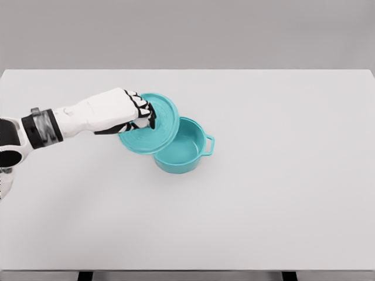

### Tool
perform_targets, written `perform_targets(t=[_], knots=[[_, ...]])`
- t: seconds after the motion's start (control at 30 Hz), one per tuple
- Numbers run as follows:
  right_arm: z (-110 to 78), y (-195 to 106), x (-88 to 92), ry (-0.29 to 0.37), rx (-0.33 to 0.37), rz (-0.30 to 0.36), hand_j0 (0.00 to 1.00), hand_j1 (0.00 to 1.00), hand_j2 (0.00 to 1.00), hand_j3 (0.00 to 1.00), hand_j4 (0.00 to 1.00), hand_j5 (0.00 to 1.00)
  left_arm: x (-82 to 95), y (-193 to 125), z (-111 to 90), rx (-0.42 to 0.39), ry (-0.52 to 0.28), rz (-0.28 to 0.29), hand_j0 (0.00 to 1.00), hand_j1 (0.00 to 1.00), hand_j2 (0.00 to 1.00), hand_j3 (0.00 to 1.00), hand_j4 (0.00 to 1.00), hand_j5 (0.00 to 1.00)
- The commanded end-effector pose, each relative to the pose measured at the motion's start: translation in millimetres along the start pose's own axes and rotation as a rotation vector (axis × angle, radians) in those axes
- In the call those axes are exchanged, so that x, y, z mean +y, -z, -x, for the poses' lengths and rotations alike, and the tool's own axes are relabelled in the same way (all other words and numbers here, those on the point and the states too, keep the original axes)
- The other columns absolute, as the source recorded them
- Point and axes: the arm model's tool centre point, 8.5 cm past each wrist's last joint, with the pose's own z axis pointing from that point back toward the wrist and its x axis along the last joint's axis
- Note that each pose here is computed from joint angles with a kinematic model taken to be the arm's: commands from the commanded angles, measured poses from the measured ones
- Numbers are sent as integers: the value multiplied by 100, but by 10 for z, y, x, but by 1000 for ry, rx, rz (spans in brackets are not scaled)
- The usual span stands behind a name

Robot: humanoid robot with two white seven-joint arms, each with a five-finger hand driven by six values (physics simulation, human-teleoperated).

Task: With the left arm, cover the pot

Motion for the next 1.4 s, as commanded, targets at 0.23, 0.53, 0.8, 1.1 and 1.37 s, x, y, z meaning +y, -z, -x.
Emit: perform_targets(t=[0.23, 0.53, 0.8, 1.1, 1.37], knots=[[-2, 0, 0, 0, -1, 0, 100, 100, 100, 100, 100, 100, -50, 255, -145, -44, -19, -19, 48, 48, 48, 48, 48, 48], [3, 0, 1, 0, 1, 0, 100, 100, 100, 100, 100, 100, -87, 450, -273, -95, -11, 3, 50, 50, 50, 50, 50, 50], [-3, 0, 0, 0, -1, 0, 100, 100, 100, 100, 100, 100, -105, 602, -242, -87, -20, 2, 50, 50, 50, 50, 50, 50], [-2, 0, 0, 0, -1, 0, 100, 100, 100, 100, 100, 100, -163, 650, -183, -73, -41, 11, 51, 51, 51, 51, 51, 51], [3, 0, 1, 0, 1, 0, 100, 100, 100, 100, 100, 100, -197, 631, -132, -60, -52, 18, 54, 54, 54, 54, 54, 54]])
